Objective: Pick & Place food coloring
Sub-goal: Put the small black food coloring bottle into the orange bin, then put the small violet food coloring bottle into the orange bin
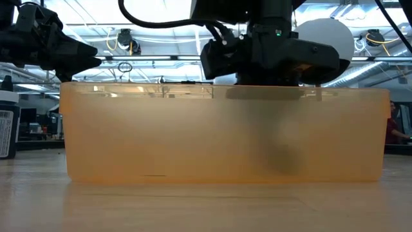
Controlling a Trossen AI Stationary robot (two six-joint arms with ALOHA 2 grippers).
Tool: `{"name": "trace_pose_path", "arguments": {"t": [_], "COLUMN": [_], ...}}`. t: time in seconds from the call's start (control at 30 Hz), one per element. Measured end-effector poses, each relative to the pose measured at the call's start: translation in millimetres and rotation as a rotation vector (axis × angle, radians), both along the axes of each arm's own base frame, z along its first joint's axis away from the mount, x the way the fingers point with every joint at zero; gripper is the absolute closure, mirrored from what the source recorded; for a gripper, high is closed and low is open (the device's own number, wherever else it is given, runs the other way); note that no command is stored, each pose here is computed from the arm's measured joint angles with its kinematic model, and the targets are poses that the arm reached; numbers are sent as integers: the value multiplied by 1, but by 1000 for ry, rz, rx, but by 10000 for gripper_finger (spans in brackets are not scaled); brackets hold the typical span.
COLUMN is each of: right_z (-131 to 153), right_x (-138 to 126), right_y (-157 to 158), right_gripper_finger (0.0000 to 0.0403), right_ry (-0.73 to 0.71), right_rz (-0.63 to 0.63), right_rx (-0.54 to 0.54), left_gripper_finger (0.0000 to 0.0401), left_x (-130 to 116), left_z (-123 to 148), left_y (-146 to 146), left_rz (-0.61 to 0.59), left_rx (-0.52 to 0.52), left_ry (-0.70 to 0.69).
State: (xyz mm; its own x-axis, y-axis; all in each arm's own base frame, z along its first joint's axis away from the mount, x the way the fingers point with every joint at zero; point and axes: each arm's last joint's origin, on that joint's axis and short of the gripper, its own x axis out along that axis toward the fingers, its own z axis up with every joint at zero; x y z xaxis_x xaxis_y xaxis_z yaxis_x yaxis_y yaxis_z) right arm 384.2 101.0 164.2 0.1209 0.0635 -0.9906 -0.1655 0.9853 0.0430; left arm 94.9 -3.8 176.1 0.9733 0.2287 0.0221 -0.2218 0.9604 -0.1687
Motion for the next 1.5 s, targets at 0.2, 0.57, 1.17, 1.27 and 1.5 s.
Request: {"name": "trace_pose_path", "arguments": {"t": [0.2, 0.57, 1.17, 1.27, 1.5], "right_z": [1, 28, 129, 112, 57], "right_x": [3, 6, -75, -86, -96], "right_y": [2, 2, -127, -150, -180], "right_gripper_finger": [284, 246, 218, 201, 169], "right_ry": [-37, -86, -198, -160, -179], "right_rz": [3, 6, -384, -445, -436], "right_rx": [10, 21, -295, -305, -223], "left_gripper_finger": [219, 219, 219, 219, 219], "left_x": [0, 0, 0, 0, 0], "left_z": [0, 0, 0, 0, 0], "left_y": [0, 0, 0, 0, 0], "left_rz": [0, 0, 0, 0, 0], "left_rx": [0, 0, 0, 0, 0], "left_ry": [0, 0, 1, 1, 0]}}
